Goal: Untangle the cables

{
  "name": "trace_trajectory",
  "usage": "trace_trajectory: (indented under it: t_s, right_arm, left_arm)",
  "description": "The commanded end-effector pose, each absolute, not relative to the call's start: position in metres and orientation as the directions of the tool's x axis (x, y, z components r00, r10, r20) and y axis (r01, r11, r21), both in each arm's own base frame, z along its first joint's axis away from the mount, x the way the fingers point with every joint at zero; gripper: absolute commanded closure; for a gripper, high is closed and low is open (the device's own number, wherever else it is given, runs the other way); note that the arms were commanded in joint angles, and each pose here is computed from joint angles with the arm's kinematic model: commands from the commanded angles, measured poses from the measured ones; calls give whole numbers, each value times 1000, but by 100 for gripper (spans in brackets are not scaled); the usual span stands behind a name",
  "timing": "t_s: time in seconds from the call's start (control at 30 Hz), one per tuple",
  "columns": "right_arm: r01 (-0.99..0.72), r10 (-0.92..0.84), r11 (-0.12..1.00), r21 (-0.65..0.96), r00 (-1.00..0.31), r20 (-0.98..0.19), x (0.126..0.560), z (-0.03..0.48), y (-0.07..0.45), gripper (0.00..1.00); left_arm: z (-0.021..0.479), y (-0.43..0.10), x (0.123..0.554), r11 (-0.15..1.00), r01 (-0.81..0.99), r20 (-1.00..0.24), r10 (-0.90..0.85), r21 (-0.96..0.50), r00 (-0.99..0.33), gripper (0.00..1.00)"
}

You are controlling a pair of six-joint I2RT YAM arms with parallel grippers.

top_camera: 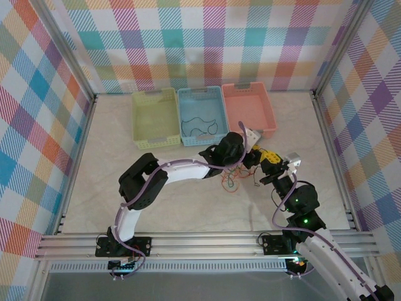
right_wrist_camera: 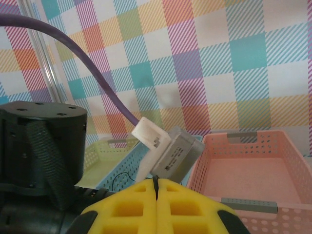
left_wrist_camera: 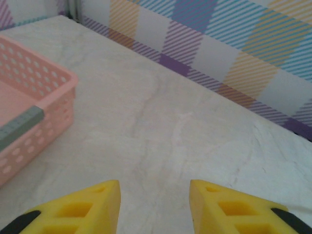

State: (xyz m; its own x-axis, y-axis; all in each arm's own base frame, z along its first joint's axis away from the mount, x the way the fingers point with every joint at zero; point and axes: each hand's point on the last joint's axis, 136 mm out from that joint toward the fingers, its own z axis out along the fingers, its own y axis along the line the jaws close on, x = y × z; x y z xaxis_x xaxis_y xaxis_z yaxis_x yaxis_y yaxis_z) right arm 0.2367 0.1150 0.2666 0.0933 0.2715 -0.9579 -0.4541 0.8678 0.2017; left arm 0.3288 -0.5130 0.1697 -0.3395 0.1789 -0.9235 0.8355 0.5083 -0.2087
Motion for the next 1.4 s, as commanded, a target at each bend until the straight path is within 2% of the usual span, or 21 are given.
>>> trace_trajectory:
  t_s: [0.0,0.23,0.5,0.67,0.9,1.13,1.37]
  right_arm:
    - [-468,280,864,184,143,-949,232,286,114,100]
    - [-472,282,863,182,152,-947,230,288,113,100]
    - [-483,281,857,178,149,-948,229,288,115,100]
    - [-511,279,842,175,133,-951,230,287,122,100]
    - [-528,282,830,178,123,-951,230,286,126,100]
    - [-535,283,824,185,107,-953,232,283,129,100]
    - [-470,279,858,208,87,-956,240,277,120,100]
  left_arm:
    - [162,-510,344,594,779,-915,169,-204,-368,61]
    - [156,-482,375,762,633,-907,163,-135,-389,68]
    - [164,-439,383,843,528,-914,127,-105,-385,75]
    - [179,-391,381,907,414,-930,80,-82,-360,79]
    - [195,-332,372,962,263,-935,26,-73,-355,86]
    - [206,-277,357,990,129,-942,-9,-56,-337,85]
    - [199,-233,348,997,69,-933,-7,-34,-360,85]
